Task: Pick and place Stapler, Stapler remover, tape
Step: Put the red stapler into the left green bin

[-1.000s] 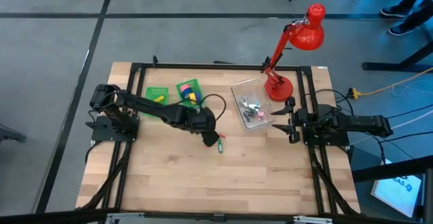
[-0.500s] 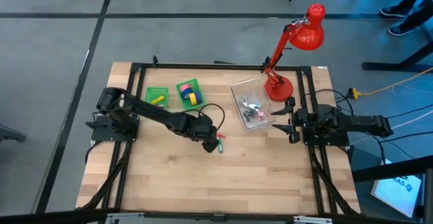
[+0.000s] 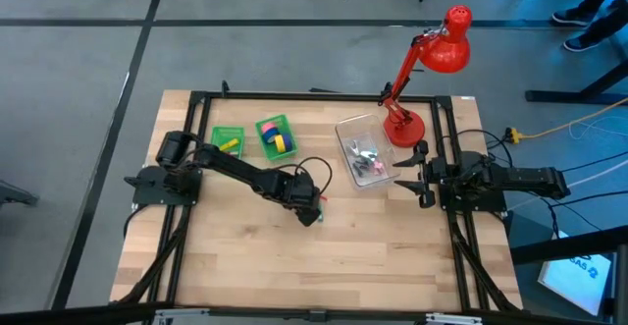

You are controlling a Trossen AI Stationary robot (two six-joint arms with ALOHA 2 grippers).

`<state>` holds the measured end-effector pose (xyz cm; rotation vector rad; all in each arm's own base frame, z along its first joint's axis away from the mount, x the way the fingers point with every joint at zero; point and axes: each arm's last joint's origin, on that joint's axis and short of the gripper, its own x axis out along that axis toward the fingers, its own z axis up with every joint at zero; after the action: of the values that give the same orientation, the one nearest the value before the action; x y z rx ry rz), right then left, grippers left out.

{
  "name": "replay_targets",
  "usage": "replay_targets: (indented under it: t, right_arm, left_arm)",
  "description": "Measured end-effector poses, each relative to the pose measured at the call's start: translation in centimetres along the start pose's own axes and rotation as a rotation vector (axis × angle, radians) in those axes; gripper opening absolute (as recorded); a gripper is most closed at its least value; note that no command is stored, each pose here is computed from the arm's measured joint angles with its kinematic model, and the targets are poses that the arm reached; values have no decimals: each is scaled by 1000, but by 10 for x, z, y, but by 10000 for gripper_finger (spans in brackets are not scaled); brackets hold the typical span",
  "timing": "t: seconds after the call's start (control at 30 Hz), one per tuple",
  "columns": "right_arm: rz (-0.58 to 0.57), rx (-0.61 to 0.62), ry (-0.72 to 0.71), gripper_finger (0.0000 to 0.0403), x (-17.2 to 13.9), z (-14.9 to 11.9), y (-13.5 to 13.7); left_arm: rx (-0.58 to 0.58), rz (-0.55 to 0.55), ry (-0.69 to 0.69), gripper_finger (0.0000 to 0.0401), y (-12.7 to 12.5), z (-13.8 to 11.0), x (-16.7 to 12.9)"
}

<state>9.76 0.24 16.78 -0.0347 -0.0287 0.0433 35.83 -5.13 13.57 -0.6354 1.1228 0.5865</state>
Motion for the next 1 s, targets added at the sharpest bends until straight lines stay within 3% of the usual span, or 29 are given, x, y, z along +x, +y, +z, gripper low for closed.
replay_targets:
  t: [0.27,0.53,0.83,1.0]
  right_arm:
    - [0,0,0,232,0,0,0]
    - [0,0,0,232,0,0,0]
    - [0,0,0,232,0,0,0]
    - [0,0,0,232,0,0,0]
  left_arm:
    - [53,51,15,66,5,-2,-2]
    - [106,68,43,63,10,-4,-15]
    - [88,46,-27,63,25,8,-70]
    - [59,88,-16,63,44,13,-96]
